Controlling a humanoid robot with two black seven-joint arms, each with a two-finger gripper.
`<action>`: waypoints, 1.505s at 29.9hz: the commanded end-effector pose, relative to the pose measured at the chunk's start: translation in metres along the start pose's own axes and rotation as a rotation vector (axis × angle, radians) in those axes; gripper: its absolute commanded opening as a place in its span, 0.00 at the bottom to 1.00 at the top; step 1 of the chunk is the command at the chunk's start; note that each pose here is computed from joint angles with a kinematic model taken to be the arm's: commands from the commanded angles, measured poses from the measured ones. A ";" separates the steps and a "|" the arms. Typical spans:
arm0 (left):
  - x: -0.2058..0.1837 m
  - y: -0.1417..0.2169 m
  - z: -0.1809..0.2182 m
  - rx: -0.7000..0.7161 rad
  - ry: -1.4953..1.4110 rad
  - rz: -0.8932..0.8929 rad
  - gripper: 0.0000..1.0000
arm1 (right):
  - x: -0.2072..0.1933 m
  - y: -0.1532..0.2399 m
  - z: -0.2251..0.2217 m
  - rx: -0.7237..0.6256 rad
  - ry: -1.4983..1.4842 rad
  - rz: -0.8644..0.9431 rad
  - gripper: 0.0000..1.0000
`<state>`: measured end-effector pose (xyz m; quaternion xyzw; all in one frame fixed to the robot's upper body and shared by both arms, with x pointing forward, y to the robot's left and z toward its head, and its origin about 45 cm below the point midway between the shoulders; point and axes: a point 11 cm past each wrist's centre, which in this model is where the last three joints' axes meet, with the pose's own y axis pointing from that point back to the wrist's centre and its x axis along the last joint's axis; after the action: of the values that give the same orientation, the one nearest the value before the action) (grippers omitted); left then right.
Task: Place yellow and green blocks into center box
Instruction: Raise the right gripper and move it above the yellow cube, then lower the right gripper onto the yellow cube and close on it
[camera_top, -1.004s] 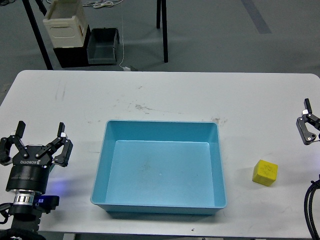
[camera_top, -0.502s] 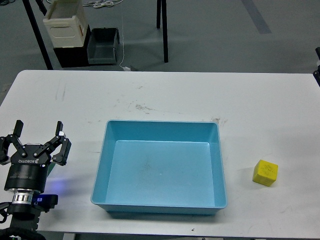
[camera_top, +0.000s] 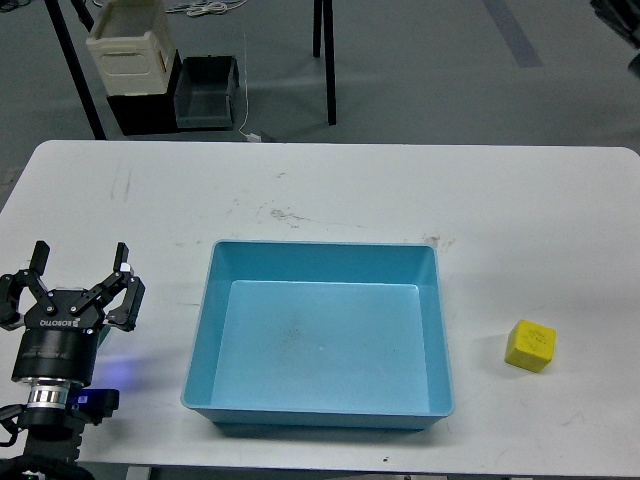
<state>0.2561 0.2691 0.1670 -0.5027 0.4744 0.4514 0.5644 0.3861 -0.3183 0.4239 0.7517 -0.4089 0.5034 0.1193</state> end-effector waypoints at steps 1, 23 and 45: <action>0.000 0.000 -0.001 0.000 0.002 -0.001 1.00 | -0.005 -0.023 -0.016 0.060 0.215 -0.182 1.00; -0.001 -0.001 0.001 -0.008 0.003 -0.005 1.00 | -0.054 0.006 0.013 -0.111 0.738 -0.984 1.00; -0.001 -0.002 0.000 -0.004 0.003 -0.004 1.00 | -0.133 0.126 0.037 -0.174 0.522 -1.330 1.00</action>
<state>0.2584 0.2685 0.1682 -0.5054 0.4730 0.4498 0.5644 0.3058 -0.3523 0.2800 0.6742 0.1272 0.4703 0.5551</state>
